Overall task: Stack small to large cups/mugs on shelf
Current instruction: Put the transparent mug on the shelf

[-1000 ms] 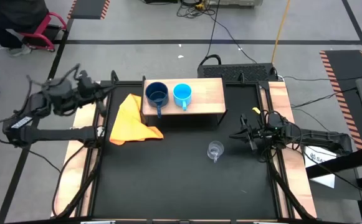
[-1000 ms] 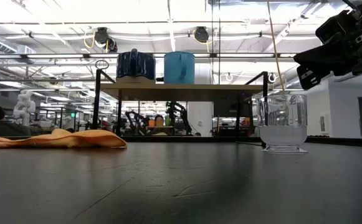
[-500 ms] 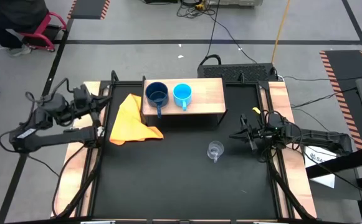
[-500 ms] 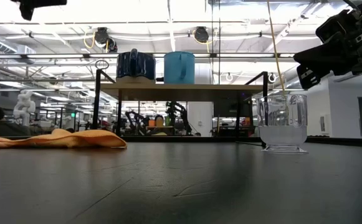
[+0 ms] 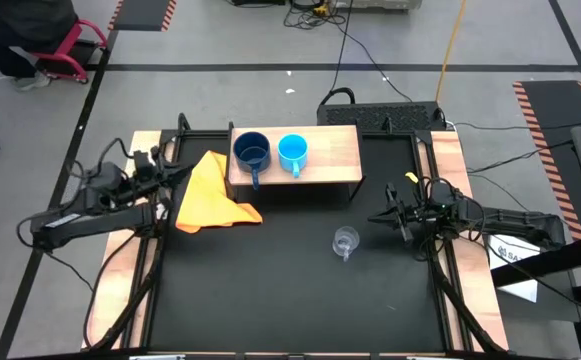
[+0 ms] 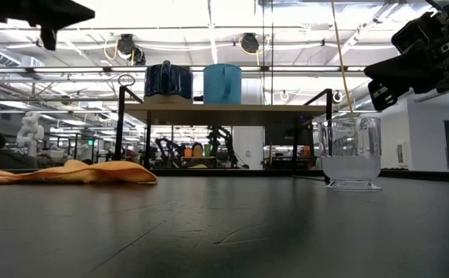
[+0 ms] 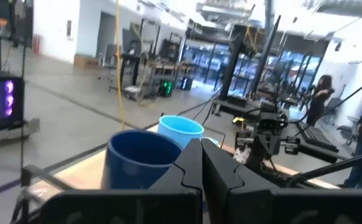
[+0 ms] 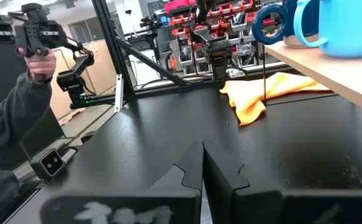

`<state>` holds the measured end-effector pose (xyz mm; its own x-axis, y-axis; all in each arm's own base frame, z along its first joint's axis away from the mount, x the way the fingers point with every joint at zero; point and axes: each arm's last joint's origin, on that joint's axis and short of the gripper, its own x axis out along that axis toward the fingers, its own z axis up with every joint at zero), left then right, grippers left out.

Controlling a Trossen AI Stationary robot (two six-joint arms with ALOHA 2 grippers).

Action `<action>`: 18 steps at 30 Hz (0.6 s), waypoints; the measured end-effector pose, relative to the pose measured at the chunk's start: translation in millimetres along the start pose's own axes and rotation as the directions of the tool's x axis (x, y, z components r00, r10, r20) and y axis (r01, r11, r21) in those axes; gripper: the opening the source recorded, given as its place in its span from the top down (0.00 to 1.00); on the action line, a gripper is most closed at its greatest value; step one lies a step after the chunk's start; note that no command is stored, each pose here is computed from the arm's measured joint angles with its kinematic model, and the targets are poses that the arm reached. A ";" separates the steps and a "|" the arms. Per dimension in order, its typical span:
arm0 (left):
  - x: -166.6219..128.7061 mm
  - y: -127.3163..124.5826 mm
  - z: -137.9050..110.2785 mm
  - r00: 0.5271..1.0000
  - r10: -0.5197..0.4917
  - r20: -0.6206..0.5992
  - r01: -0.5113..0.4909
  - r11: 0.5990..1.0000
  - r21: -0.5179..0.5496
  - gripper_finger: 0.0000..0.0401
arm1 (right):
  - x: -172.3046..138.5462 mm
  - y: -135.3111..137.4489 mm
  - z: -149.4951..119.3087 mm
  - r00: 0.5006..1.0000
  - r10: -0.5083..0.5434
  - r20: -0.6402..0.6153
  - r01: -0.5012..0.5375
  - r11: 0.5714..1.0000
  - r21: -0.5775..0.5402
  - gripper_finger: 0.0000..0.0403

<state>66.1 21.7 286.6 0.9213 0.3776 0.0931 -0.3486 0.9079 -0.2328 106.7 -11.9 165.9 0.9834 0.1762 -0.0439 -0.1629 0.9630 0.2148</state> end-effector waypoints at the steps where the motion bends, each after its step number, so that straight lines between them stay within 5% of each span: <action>1: 3.0 0.7 -5.6 1.000 -0.009 0.011 0.009 1.000 0.003 1.00 | 0.0 0.0 0.0 1.000 0.000 0.000 0.000 1.000 0.000 1.00; 6: 14.6 2.1 -29.1 0.990 -0.113 0.087 0.111 0.993 0.028 1.00 | 0.0 -0.1 -0.6 1.000 -0.001 -0.006 0.001 1.000 0.004 1.00; 18: 24.3 10.5 -80.9 0.985 -0.171 0.018 0.169 0.981 0.094 1.00 | 0.0 -0.5 -2.2 1.000 -0.004 -0.022 0.005 1.000 0.009 1.00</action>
<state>98.8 25.7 208.1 0.9640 0.2201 0.1493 -0.2029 0.9716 -0.1219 106.7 -11.9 163.6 0.9821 0.1765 -0.0664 -0.1578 0.9619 0.2232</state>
